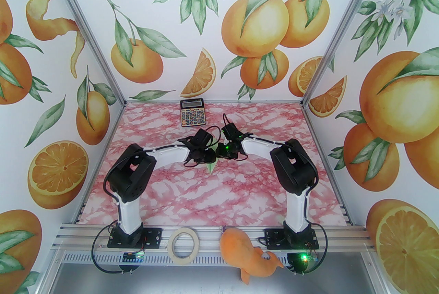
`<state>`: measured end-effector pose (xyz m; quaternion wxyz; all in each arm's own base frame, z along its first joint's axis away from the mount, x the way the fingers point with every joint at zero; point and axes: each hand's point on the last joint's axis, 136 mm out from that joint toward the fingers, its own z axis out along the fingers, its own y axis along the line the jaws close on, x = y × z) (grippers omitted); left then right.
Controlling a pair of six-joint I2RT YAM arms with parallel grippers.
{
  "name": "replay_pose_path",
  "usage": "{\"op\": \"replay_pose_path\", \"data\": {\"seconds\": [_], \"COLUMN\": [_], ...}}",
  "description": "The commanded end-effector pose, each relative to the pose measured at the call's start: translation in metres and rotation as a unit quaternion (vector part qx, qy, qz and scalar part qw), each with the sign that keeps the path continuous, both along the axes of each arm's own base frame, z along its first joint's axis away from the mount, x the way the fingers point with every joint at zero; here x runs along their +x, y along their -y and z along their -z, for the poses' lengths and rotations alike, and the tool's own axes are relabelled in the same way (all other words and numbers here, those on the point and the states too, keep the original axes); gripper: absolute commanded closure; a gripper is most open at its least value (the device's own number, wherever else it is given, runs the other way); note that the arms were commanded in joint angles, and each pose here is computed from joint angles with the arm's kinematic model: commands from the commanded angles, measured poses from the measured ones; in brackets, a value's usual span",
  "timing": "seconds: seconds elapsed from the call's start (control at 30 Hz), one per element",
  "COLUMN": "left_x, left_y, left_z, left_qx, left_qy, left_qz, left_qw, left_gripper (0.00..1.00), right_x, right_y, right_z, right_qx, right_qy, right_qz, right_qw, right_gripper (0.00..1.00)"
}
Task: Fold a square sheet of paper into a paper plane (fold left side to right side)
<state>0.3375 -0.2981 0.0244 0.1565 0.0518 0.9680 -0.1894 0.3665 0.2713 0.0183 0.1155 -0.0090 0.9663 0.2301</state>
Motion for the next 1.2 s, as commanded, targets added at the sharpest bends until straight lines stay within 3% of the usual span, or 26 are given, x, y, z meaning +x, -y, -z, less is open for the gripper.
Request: {"op": "replay_pose_path", "data": {"seconds": [0.0, 0.23, 0.5, 0.67, 0.9, 1.17], "left_x": [-0.001, 0.000, 0.009, 0.016, 0.025, 0.018], "left_y": [0.002, 0.004, 0.006, 0.000, -0.009, 0.002], "left_z": [0.004, 0.011, 0.011, 0.006, -0.019, 0.002], "left_qx": [0.032, 0.065, 0.118, 0.182, 0.237, 0.198], "left_qy": [-0.002, -0.007, -0.004, 0.001, 0.040, 0.001], "left_qz": [0.009, 0.008, 0.018, 0.036, 0.060, 0.057], "left_qw": [0.999, 0.998, 0.993, 0.983, 0.969, 0.979], "left_gripper": [0.80, 0.87, 0.96, 0.93, 0.83, 0.81], "right_x": [0.005, 0.017, 0.000, -0.014, -0.027, -0.029], "right_y": [0.007, 0.058, 0.145, 0.184, 0.196, 0.195], "right_z": [-0.013, -0.062, -0.103, -0.108, -0.105, -0.101], "right_qx": [0.014, 0.016, -0.006, -0.025, -0.032, -0.029], "right_qy": [0.016, 0.090, 0.148, 0.158, 0.161, 0.157], "right_qz": [0.021, 0.105, 0.203, 0.241, 0.247, 0.247], "right_qw": [1.000, 0.990, 0.968, 0.957, 0.955, 0.956], "right_gripper": [0.74, 0.62, 0.60, 0.61, 0.60, 0.60]}}
